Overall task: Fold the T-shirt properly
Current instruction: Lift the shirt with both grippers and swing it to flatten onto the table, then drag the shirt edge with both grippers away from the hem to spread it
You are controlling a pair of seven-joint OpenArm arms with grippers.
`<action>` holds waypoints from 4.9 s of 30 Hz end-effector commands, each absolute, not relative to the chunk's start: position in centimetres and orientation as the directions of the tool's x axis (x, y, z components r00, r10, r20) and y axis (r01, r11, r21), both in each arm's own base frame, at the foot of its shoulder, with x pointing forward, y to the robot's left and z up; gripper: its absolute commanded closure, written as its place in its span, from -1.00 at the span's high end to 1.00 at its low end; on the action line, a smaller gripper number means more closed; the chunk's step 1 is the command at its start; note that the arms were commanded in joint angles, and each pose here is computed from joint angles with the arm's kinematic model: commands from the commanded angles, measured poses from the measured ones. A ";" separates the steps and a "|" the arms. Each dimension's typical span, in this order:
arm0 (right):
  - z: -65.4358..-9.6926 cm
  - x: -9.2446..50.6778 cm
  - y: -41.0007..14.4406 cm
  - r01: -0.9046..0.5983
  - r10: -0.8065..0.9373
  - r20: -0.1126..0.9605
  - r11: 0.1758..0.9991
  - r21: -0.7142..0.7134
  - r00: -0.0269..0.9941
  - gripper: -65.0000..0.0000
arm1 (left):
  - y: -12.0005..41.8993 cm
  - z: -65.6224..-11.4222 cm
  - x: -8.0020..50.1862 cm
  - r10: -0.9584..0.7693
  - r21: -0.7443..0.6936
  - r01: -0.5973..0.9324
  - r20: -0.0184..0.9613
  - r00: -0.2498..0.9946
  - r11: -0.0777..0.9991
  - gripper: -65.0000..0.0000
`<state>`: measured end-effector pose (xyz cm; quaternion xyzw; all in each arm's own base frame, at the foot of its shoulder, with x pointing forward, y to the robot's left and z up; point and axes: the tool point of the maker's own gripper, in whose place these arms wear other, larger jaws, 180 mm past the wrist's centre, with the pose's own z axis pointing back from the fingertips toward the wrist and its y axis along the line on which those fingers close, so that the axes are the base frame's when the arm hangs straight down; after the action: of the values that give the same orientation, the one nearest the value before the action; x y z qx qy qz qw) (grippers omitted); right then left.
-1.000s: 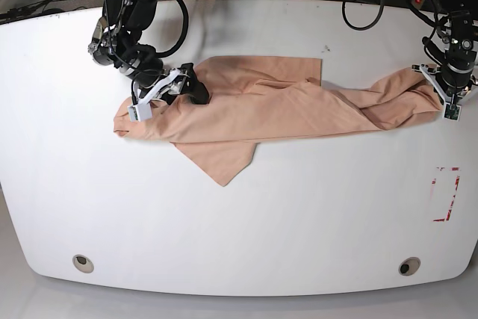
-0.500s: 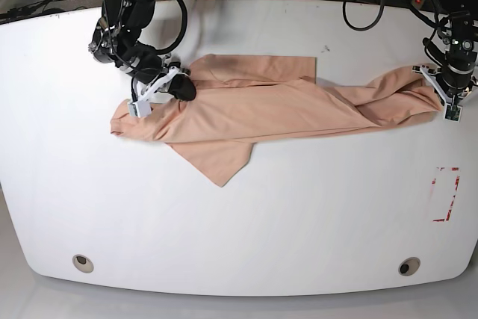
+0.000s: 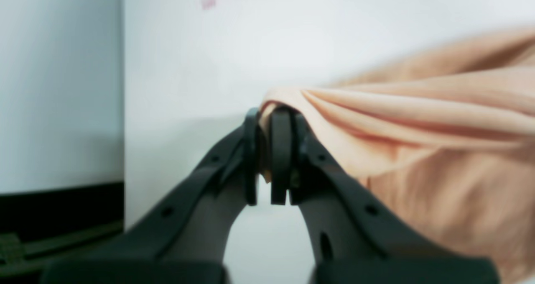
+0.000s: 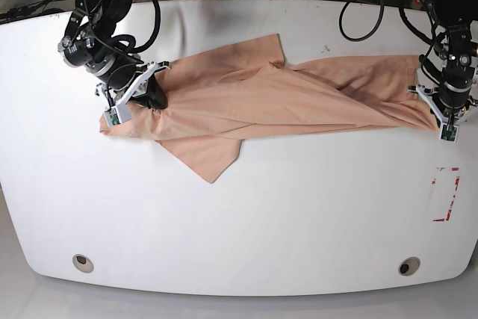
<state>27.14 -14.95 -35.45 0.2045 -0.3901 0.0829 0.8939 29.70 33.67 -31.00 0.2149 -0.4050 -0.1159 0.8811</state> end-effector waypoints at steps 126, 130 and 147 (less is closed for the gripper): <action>-41.9 17.3 -21.7 -0.006 -0.363 0.427 0.756 0.655 0.828 0.38 | 28.0 -30.7 28.1 -0.516 0.569 0.140 0.578 0.632 0.810 -1.00; -42.1 17.8 -18.9 -0.064 -0.284 0.441 0.778 0.625 0.852 0.37 | 28.2 -30.6 28.1 -0.515 0.572 0.136 0.578 0.634 0.809 -1.00; -40.8 19.9 -19.2 -0.134 -0.185 0.521 0.847 0.515 0.834 -1.00 | 27.9 -30.4 28.3 -0.519 0.568 0.138 0.593 0.615 0.812 -1.00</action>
<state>19.37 -18.23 -42.42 0.2969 -0.2682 -0.0372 0.9157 27.60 27.78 -31.75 0.2328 -0.3734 -0.1895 0.8777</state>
